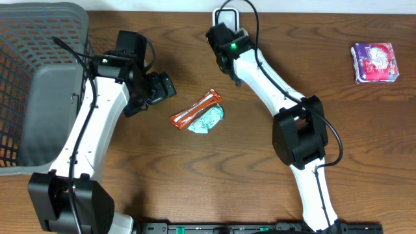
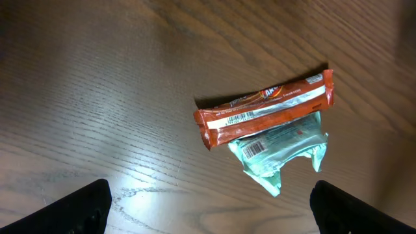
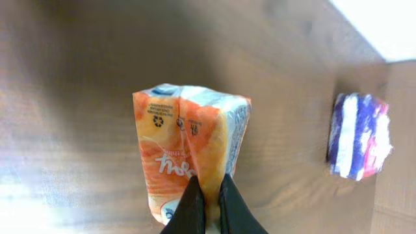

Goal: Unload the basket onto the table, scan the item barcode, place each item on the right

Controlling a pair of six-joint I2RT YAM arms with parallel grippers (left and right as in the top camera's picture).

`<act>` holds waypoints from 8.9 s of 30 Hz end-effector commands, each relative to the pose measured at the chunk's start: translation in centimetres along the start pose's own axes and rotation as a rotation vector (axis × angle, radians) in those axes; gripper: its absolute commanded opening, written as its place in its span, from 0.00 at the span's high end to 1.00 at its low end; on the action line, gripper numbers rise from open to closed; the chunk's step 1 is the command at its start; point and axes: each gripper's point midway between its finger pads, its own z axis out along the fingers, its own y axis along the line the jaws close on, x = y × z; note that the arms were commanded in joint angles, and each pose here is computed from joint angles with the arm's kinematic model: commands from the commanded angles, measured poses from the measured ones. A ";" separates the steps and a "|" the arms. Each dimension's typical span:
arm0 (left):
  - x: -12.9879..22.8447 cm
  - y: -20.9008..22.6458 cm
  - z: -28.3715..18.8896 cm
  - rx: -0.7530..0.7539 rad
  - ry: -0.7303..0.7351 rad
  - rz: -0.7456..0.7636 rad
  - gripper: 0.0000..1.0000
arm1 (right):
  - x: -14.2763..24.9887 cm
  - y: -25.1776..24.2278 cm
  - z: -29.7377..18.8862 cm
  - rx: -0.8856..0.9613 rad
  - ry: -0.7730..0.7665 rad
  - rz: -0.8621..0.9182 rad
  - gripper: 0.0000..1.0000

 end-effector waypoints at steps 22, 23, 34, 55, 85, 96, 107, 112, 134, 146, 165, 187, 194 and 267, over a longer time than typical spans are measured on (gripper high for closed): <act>-0.2 0.1 -0.1 -0.009 -0.005 0.005 0.02 | -15.1 1.3 -5.9 -0.041 -0.609 -0.034 0.99; -0.2 0.1 -0.1 -0.010 -0.005 0.005 0.02 | -15.0 1.5 -5.7 -0.048 -0.606 -0.027 0.99; -0.2 0.1 -0.1 -0.009 -0.005 0.005 0.02 | -10.3 -8.1 -1.9 0.126 -0.369 0.207 0.99; -0.2 0.1 -0.1 -0.010 -0.005 0.004 0.02 | 6.8 -23.0 13.5 -0.199 0.119 0.388 0.35; -0.2 0.1 -0.1 -0.010 -0.005 0.005 0.02 | 5.7 6.3 -11.6 -1.352 0.368 0.114 0.01; -0.2 0.1 -0.1 -0.010 -0.005 0.005 0.02 | 7.6 11.0 -13.6 -1.107 0.496 0.119 0.08; -0.2 0.1 -0.1 -0.010 -0.005 0.005 0.02 | 9.1 11.3 -15.8 -1.195 0.564 0.065 0.15; -0.2 0.1 -0.1 -0.010 -0.005 0.005 0.02 | 9.0 11.5 -16.8 -1.249 0.585 0.084 0.13; -0.2 0.1 -0.1 -0.010 -0.005 0.005 0.02 | 10.4 13.8 -17.1 -1.005 0.715 0.253 0.21; -0.2 0.1 -0.1 -0.009 -0.005 0.005 0.02 | 10.0 13.8 -16.2 -0.910 0.749 0.395 0.28; -0.2 0.1 -0.1 -0.010 -0.005 0.005 0.02 | 11.7 16.7 -11.9 -0.784 0.814 0.610 0.41; -0.2 0.1 -0.1 -0.010 -0.005 0.005 0.02 | 12.5 8.7 -6.5 -0.801 0.645 0.203 0.59; -0.2 0.1 -0.1 -0.009 -0.005 0.004 0.02 | 13.2 9.1 -6.6 -0.798 0.667 0.193 0.52; -0.2 0.1 -0.1 -0.010 -0.005 0.005 0.02 | 12.2 -7.8 1.4 -1.182 0.398 0.309 0.20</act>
